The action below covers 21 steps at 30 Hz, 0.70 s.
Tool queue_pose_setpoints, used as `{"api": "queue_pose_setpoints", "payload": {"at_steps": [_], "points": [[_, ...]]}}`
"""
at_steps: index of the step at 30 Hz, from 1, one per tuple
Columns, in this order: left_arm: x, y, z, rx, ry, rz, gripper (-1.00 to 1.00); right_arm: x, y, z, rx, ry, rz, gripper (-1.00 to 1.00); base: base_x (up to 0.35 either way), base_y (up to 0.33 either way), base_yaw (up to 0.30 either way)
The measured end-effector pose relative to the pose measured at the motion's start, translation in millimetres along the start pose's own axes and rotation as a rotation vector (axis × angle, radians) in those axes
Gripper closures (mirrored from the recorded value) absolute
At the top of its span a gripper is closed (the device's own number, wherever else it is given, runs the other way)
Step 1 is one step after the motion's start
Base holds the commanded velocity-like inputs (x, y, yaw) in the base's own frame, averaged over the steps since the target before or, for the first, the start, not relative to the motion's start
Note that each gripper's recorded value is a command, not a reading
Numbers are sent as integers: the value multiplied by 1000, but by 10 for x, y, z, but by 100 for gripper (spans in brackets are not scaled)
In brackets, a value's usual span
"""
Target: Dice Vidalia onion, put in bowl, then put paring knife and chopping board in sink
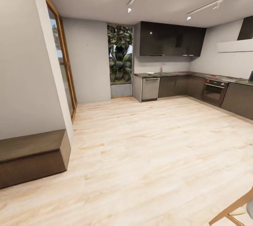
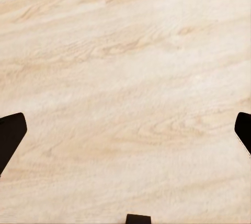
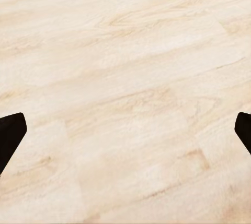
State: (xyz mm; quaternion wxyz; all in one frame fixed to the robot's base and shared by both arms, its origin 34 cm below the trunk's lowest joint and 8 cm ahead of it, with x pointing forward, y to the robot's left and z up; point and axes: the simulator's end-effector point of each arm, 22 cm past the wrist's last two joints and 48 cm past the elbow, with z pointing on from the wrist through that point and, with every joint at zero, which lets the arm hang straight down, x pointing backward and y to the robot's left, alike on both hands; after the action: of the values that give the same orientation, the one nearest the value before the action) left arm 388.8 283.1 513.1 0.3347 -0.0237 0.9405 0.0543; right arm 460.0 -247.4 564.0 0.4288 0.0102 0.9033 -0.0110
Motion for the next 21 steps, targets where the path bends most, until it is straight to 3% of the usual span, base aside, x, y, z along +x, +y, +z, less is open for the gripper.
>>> {"api": "queue_pose_setpoints", "payload": {"at_steps": [21], "points": [[0, 2, 0, 0, 0, 0, -100, -4, 0, 1, 0, -1, 0, -100, 320, -33, -5]]}}
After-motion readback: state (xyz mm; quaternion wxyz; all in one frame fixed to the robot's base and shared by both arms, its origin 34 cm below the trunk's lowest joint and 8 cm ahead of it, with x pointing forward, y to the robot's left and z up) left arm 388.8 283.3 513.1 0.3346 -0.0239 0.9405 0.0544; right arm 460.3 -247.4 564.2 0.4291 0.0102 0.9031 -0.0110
